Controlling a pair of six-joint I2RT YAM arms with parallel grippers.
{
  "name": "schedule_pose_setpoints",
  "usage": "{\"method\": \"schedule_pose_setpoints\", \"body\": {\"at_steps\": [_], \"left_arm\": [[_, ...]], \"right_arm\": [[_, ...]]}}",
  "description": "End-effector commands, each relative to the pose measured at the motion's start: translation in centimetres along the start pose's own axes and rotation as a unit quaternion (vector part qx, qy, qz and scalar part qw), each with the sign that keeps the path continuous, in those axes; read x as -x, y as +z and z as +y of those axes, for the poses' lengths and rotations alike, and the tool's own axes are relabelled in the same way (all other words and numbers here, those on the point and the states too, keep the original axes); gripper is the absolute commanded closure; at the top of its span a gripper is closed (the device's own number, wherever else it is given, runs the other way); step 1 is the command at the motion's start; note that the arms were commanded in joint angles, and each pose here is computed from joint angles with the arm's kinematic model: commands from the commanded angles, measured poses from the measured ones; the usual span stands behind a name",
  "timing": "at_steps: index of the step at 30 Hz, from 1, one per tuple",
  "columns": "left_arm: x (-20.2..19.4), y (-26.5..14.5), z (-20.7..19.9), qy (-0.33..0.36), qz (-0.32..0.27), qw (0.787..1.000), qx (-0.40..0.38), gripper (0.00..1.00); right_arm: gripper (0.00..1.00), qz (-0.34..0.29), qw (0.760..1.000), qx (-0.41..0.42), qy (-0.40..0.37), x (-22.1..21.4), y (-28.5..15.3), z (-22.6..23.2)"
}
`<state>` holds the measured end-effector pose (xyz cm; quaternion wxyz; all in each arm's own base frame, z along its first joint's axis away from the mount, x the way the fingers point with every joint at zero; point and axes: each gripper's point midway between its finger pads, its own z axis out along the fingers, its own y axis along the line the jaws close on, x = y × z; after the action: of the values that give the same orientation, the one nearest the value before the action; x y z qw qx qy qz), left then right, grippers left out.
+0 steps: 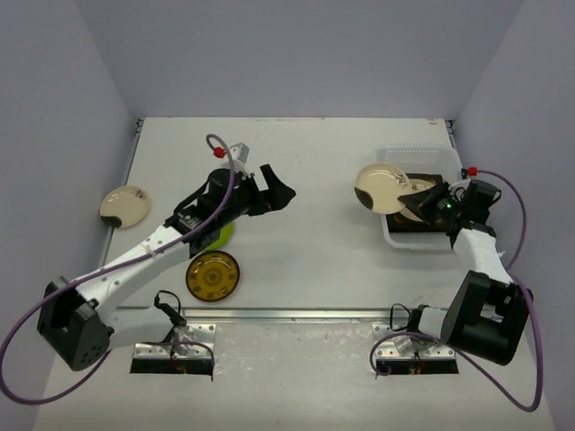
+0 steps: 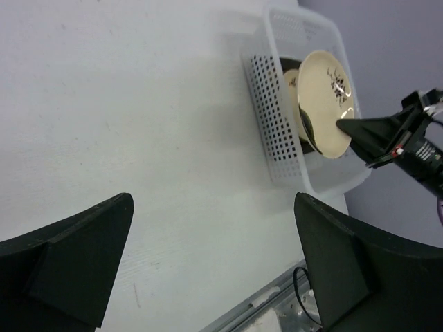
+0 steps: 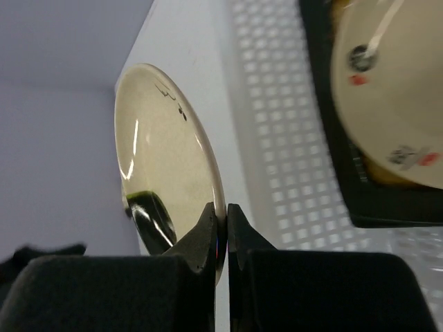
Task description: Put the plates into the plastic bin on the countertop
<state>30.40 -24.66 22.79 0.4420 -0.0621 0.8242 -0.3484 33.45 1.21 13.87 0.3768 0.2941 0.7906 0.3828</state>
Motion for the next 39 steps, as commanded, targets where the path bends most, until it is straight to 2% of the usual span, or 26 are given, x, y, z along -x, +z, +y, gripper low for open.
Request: {"method": "schedule_pose_setpoints", "body": {"at_steps": [1,3,5,10,11,12,15,16,18,23,27,30,32,34,39], "left_arm": [[2.9,-4.3,1.0,0.015,-0.069,0.997,0.032,0.0],[3.1,-5.6,1.6,0.023,-0.072,0.996,0.049,0.0],[3.6,-6.9,3.7,0.02,-0.089,0.991,0.1,0.0],[4.4,-8.6,8.5,0.016,-0.129,0.967,0.221,0.0],[4.2,-8.4,9.2,0.014,-0.127,0.963,0.236,0.0],[4.0,-8.1,9.7,0.013,-0.122,0.961,0.246,0.0],[3.4,-6.9,10.5,0.0,-0.108,0.963,0.246,0.0],[3.2,-6.4,10.7,-0.006,-0.103,0.964,0.243,0.0],[2.8,-5.3,11.8,-0.019,-0.09,0.965,0.245,0.0],[3.5,-4.4,18.8,-0.099,-0.07,0.944,0.307,0.0],[5.2,-5.8,23.2,-0.177,-0.121,0.906,0.365,0.0],[6.8,-7.8,26.6,-0.223,-0.188,0.858,0.422,0.0],[7.5,-10.4,29.9,-0.261,-0.236,0.804,0.48,0.0],[8.1,-12.3,32.1,-0.288,-0.263,0.769,0.506,0.0],[8.3,-16.4,38.7,-0.356,-0.316,0.664,0.577,0.0]], "right_arm": [[1.0,-0.14,0.982,-0.118,0.055,6.0,-2.4,-4.9],[1.0,-0.166,0.969,-0.168,0.073,7.0,-2.8,-7.3],[1.0,-0.183,0.958,-0.206,0.078,8.1,-2.7,-9.1],[0.95,-0.179,0.953,-0.23,0.08,9.4,-1.8,-10.5],[0.85,-0.18,0.952,-0.234,0.079,9.6,-1.9,-10.6],[0.68,-0.184,0.951,-0.238,0.078,9.8,-2.0,-10.6],[0.29,-0.187,0.954,-0.223,0.071,10.3,-1.7,-9.8],[0.22,-0.181,0.957,-0.219,0.067,10.4,-1.6,-9.3],[0.11,-0.168,0.96,-0.214,0.058,10.5,-1.6,-8.5],[0.01,-0.152,0.968,-0.197,-0.001,9.1,-1.8,-5.8],[0.01,-0.086,0.985,-0.122,-0.081,4.6,0.0,-0.7],[0.01,-0.014,0.989,-0.007,-0.148,-0.6,0.9,4.8],[0.01,0.027,0.988,0.052,-0.145,-2.9,0.8,6.5],[0.01,0.069,0.982,0.104,-0.141,-4.6,0.3,7.8],[0.01,0.093,0.974,0.149,-0.142,-6.7,-0.8,8.5]]}}
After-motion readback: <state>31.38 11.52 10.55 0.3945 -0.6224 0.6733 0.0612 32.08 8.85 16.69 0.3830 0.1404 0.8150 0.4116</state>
